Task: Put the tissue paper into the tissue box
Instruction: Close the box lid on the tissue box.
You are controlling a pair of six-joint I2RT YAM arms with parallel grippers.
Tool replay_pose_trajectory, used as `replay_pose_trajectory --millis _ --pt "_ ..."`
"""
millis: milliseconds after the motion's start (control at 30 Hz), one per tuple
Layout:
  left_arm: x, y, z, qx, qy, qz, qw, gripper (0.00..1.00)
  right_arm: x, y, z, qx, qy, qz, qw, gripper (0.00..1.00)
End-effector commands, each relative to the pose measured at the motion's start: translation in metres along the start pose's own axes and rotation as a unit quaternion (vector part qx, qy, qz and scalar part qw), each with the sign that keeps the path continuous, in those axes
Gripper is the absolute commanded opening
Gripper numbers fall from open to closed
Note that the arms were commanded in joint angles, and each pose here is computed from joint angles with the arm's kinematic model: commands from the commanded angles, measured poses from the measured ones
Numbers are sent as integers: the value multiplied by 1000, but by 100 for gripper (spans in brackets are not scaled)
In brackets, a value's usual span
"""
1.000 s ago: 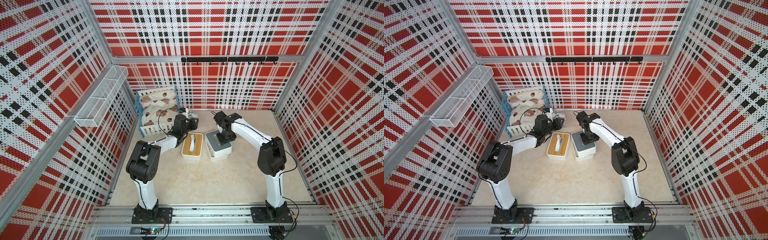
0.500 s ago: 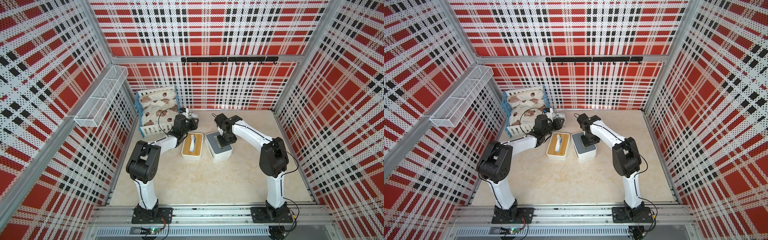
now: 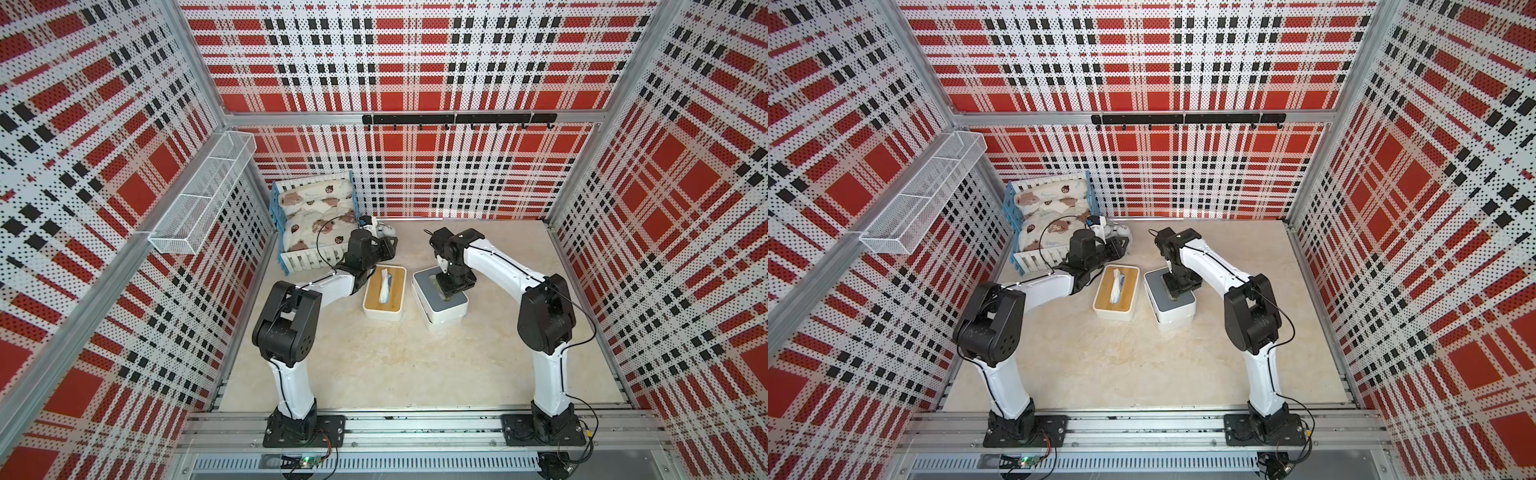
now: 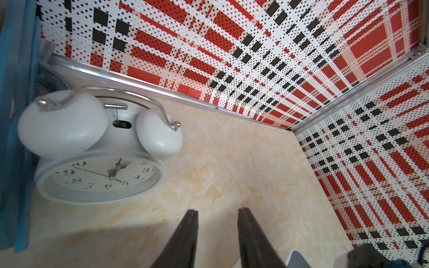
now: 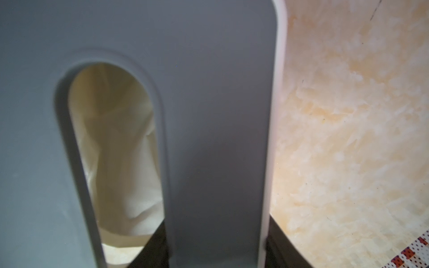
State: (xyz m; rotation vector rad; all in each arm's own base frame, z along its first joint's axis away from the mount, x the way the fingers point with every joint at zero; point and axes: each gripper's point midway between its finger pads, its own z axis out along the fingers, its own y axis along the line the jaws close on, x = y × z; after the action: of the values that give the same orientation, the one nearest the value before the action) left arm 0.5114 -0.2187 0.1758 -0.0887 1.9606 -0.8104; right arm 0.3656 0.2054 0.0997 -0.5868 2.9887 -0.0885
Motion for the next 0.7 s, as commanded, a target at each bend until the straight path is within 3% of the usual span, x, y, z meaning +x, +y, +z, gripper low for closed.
replay_pose_trajectory --millis 0,333,667 --pt "-10 -10 -2 15 -14 5 1000 36 4 5 24 -7 40 -10 999 27" --pt "-9 -11 -1 17 -12 5 1000 35 6 2 51 5 41 1 999 27" --pt "-6 -14 2 19 -8 7 1000 35 -6 -20 24 53 -59 33 996 25"
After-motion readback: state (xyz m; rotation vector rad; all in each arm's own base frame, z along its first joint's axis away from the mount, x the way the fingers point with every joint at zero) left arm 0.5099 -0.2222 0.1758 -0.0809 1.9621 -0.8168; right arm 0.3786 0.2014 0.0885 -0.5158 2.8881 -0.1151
